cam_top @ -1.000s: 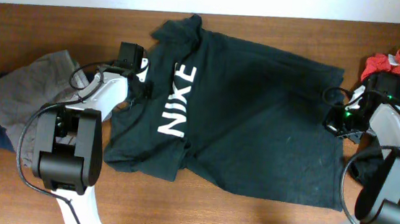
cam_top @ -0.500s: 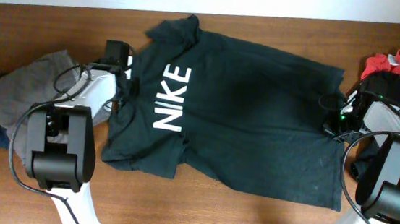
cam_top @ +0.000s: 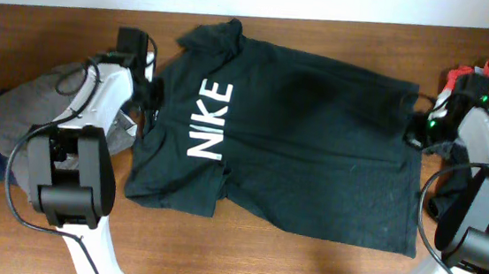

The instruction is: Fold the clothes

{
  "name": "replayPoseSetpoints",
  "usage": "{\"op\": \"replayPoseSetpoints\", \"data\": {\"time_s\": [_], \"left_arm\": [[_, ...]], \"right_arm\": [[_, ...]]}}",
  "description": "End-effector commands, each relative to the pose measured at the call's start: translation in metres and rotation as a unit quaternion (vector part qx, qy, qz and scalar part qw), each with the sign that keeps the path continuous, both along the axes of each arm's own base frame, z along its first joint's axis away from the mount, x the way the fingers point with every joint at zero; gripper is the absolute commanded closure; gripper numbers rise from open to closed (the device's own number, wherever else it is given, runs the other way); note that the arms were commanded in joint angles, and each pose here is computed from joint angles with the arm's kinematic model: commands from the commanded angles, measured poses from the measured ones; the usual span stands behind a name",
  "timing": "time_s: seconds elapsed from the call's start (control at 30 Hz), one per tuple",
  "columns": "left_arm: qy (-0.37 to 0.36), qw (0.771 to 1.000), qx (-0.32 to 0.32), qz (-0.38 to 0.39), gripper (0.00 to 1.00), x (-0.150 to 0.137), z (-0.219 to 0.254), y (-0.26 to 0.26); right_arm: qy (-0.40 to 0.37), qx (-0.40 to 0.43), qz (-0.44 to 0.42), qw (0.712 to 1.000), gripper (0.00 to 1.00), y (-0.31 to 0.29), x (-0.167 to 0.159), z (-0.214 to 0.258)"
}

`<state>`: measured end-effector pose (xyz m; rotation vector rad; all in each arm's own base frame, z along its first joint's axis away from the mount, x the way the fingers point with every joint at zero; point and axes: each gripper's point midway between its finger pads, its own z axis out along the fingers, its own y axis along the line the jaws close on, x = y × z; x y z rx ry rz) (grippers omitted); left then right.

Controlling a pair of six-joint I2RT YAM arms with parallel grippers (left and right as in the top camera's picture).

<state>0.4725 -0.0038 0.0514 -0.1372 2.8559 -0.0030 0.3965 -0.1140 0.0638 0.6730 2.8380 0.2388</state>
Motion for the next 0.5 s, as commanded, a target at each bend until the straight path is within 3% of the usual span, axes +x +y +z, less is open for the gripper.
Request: {"op": "replayPoseSetpoints", "data": {"time_s": [0.0,0.2,0.33,0.47], "left_arm": [[-0.043,0.999,0.001,-0.02,0.64,0.013,0.056,0.001],[-0.074,0.997,0.001,-0.019,0.6,-0.009,0.146,0.002],[-0.079,0.997,-0.011,-0.012,0.55,-0.05,0.193,-0.001],[-0.052,0.998,-0.035,-0.009,0.49,-0.094,0.211,-0.009]], "right_arm": [[-0.076,0.017,0.02,0.997,0.84,0.007,0.019,0.065],[-0.155,0.015,0.033,0.987,0.68,0.021,0.011,0.156],[-0.204,-0.005,0.037,0.978,0.61,0.032,-0.017,0.21],[-0.233,-0.017,0.04,0.971,0.44,0.044,-0.048,0.245]]}}
